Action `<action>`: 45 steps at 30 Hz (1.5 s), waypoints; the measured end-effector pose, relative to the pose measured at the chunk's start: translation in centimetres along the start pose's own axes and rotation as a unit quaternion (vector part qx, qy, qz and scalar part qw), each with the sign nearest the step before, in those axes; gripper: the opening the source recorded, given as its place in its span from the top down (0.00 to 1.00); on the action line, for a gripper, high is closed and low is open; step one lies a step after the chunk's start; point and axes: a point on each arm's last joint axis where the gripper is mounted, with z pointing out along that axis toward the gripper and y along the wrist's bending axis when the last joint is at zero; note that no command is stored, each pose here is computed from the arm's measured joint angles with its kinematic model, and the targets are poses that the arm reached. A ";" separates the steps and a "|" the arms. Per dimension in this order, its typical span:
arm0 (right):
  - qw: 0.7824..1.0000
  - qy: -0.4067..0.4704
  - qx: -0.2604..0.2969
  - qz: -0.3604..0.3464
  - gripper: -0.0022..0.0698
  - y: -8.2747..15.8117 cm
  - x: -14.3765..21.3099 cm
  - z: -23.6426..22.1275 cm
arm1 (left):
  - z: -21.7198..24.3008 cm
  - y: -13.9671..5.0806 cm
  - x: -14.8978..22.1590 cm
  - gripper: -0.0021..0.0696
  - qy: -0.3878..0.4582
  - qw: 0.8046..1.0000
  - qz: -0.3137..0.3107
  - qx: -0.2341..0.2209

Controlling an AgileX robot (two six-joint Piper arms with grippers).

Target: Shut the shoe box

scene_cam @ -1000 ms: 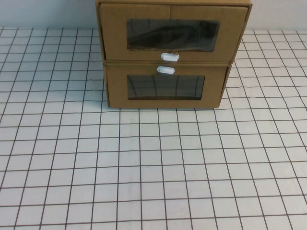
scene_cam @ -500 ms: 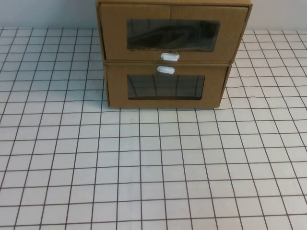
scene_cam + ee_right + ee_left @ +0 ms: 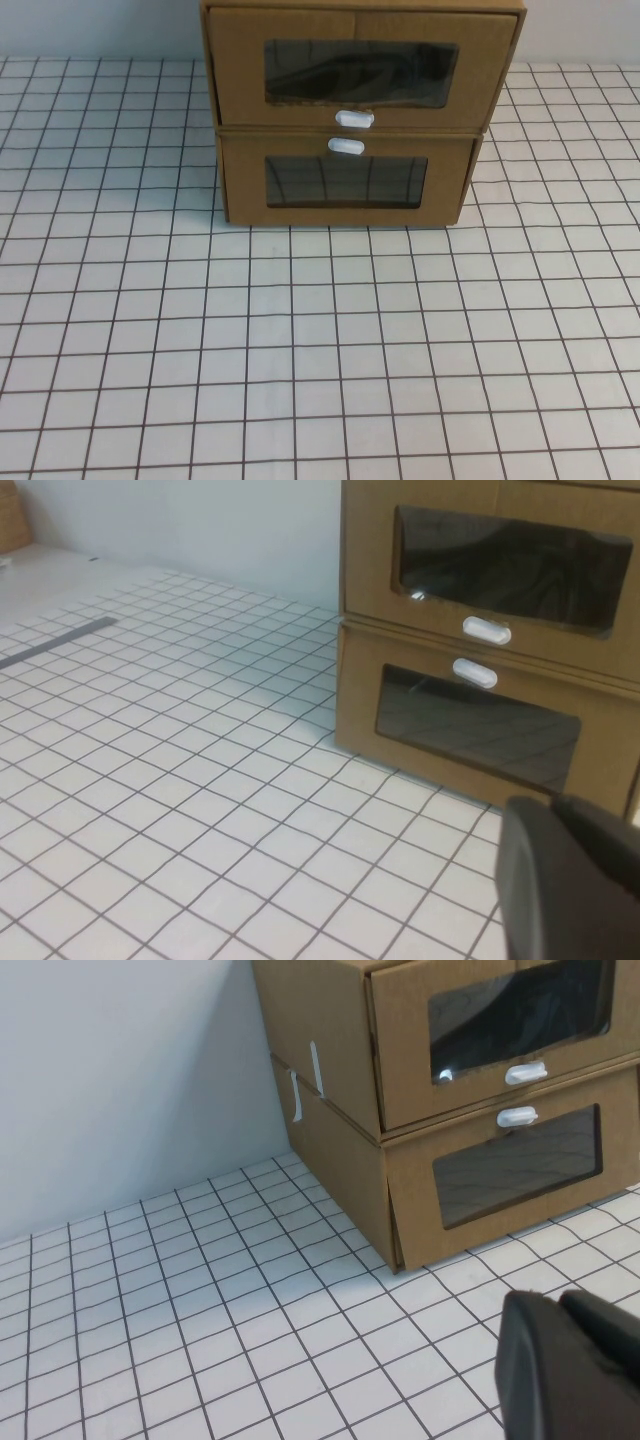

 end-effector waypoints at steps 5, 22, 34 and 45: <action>1.000 0.004 -0.003 0.000 0.99 0.0 0.1 0.0 | 0.0 0.0 0.0 0.98 0.000 1.000 -0.001 0.000; 1.000 0.005 -0.003 0.000 0.99 0.1 0.1 0.0 | 0.0 0.1 0.0 0.98 0.001 1.000 0.003 -0.004; 1.000 0.005 -0.003 0.000 0.99 0.1 0.1 0.0 | 1.1 0.5 0.6 0.98 -0.030 0.999 0.018 -0.033; 1.000 0.005 -0.003 0.000 0.99 0.1 0.1 0.0 | 6.1 -0.4 9.2 0.98 -0.010 0.999 0.010 -0.045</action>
